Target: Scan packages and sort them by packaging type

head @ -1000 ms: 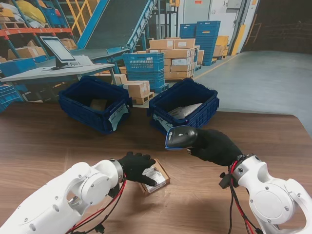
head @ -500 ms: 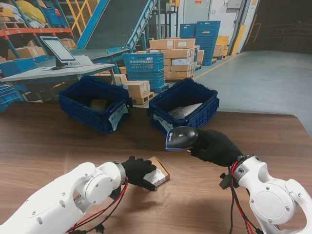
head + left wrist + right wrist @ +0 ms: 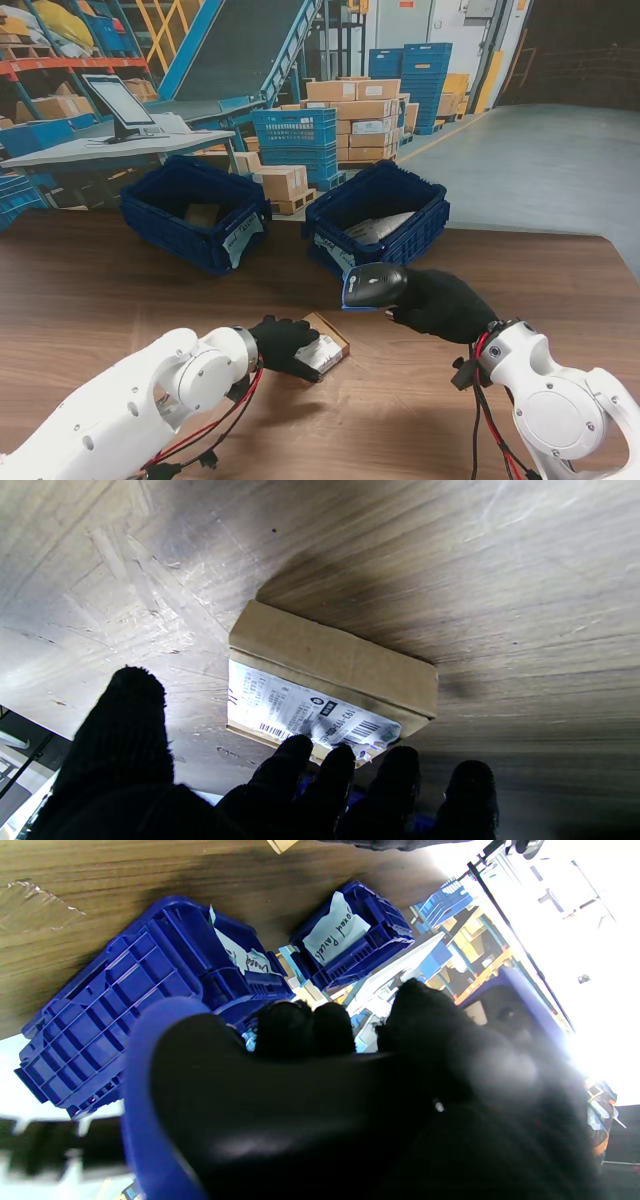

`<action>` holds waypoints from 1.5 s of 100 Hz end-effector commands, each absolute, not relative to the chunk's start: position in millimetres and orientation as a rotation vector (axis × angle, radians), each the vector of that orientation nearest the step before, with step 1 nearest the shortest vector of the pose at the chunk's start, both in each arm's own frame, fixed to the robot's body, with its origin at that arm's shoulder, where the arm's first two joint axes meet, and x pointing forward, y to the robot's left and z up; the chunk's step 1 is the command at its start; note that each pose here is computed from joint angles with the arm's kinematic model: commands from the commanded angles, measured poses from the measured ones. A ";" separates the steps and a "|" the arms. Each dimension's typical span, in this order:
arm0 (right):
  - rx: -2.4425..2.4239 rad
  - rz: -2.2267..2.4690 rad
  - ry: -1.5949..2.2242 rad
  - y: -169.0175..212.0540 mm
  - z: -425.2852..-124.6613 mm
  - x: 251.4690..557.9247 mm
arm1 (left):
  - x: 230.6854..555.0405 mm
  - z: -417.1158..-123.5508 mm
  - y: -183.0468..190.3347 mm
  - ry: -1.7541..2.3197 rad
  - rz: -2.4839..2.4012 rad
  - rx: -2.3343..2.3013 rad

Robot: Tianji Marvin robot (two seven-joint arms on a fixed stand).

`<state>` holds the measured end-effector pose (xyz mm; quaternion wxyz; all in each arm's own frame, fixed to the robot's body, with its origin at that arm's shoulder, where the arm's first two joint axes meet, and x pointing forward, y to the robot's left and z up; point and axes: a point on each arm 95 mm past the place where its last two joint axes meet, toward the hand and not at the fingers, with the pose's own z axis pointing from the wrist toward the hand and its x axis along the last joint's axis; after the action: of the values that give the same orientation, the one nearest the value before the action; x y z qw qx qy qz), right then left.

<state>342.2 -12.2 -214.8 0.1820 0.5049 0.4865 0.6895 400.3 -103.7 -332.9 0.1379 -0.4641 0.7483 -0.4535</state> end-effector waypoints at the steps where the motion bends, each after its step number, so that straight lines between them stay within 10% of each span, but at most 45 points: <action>1: 1.433 1.947 1.384 -9.7 -215.9 340.9 | 392.3 -330.9 -109.5 2.180 -1.328 -1.321; 150: 1.463 1.948 1.392 -11.0 -218.5 352.5 | 439.2 -321.1 -87.8 2.344 -1.350 -0.630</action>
<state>354.0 -13.0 -219.5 0.1705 0.5138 0.4875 0.6850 436.9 -84.6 -320.6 0.1777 -0.2395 0.8184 -0.4912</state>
